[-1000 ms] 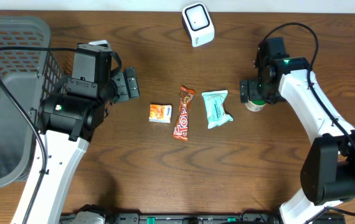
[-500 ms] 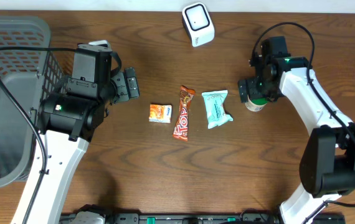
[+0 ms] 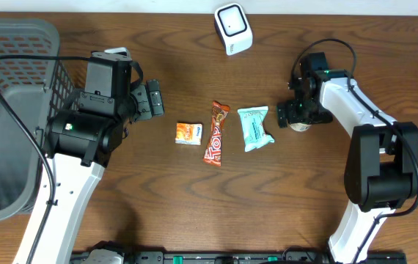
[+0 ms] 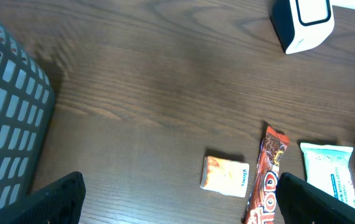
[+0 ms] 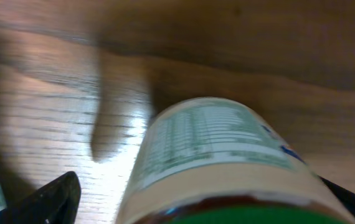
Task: Scan the item barcode
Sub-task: 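Lift the jar with the right gripper and turn its label outward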
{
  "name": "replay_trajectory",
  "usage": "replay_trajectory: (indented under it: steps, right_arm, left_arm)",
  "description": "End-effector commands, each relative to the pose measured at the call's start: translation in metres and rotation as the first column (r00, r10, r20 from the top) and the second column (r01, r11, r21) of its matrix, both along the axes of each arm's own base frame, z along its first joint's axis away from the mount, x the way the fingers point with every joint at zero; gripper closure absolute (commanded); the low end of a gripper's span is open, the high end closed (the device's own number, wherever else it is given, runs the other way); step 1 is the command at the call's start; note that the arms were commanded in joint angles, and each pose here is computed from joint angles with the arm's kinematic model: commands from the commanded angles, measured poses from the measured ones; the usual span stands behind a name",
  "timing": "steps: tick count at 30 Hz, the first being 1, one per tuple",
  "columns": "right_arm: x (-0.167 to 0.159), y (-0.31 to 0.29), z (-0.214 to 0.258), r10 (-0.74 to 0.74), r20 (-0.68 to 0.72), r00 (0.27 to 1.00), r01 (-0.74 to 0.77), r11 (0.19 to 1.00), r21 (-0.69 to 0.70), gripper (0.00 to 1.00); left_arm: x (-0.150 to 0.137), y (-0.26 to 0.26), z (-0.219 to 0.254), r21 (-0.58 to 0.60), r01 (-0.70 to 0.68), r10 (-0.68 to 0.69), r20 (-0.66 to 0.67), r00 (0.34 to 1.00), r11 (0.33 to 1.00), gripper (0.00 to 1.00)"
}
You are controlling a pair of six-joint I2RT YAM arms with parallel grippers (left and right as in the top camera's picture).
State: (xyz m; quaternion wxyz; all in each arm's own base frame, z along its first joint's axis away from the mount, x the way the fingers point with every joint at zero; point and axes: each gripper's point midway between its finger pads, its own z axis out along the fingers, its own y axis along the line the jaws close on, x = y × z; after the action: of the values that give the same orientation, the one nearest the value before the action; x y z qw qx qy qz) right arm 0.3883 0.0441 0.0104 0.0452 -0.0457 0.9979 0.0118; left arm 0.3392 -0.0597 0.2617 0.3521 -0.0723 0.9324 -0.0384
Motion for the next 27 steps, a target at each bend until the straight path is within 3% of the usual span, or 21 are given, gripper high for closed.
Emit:
replay_trajectory:
  steps: [1, 11, 20, 27]
  right_arm:
    - [0.0040, -0.0081, -0.0012, -0.089, 0.002, 0.996, 0.089, 0.996, -0.010, 0.06]
    - [-0.0011, -0.0159, -0.0011, -0.139, -0.022, 0.990, 0.139, 0.990, -0.011, 0.20]
    - [-0.0016, -0.0156, -0.0009, -0.143, -0.026, 0.989, 0.143, 0.990, -0.007, 0.46]
    - [0.0012, -0.0068, 0.0023, -0.172, -0.029, 0.985, 0.173, 0.984, 0.046, 0.50]
  left_arm:
    - [0.0005, 0.0028, 0.0004, 0.018, 0.003, -0.003, 0.002, 1.000, 1.000, 0.02]
    - [0.0004, 0.0028, 0.0005, 0.018, 0.003, -0.003, 0.002, 1.000, 1.000, 0.02]
    - [0.0003, 0.0028, 0.0005, 0.018, 0.003, -0.003, 0.002, 1.000, 1.000, 0.02]
    - [0.0004, 0.0027, 0.0005, 0.018, 0.003, -0.003, 0.002, 1.000, 1.000, 0.02]
